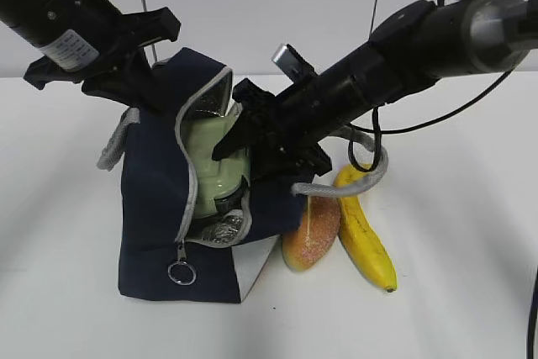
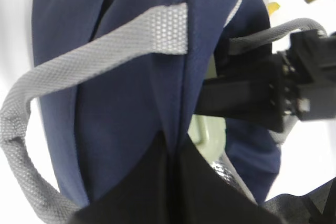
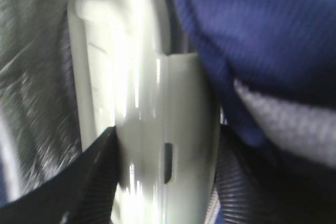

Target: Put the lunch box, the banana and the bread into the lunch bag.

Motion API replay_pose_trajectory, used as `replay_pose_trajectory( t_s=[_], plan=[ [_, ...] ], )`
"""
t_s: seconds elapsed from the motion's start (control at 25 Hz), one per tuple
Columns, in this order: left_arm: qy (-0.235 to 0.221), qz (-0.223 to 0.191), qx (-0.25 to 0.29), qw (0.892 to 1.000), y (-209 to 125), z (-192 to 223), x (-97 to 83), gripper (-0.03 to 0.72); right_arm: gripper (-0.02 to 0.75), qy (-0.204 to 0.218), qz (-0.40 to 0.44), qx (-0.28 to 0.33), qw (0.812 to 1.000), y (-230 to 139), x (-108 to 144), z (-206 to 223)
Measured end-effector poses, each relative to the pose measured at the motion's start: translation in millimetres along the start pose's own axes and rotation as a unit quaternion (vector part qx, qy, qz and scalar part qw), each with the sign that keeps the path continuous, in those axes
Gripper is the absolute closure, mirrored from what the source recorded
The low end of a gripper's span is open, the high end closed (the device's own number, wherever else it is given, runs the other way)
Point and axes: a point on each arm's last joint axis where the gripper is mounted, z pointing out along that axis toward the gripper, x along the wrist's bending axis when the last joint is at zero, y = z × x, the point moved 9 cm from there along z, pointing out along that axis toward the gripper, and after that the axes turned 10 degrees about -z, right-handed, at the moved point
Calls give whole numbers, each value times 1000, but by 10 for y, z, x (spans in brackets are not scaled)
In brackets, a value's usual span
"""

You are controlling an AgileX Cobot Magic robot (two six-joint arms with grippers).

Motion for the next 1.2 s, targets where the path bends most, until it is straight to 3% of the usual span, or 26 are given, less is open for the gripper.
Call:
replay_pose_trajectory(
  t_s=[0.32, 0.68, 0.96, 1.2],
  plan=[
    [0, 0, 0, 1000, 0, 0, 0, 691, 348, -9, 26, 3, 1000, 53, -258, 236],
    [0, 1, 0, 1000, 0, 0, 1, 691, 342, -9, 35, 3, 999, 60, -316, 295],
    [1, 2, 2, 1000, -9, 0, 3, 691, 190, 2, 32, 10, 999, 39, -273, 293],
    [1, 2, 5, 1000, -17, 0, 5, 691, 169, 26, 8, 30, 999, -16, -161, 193]
  ],
)
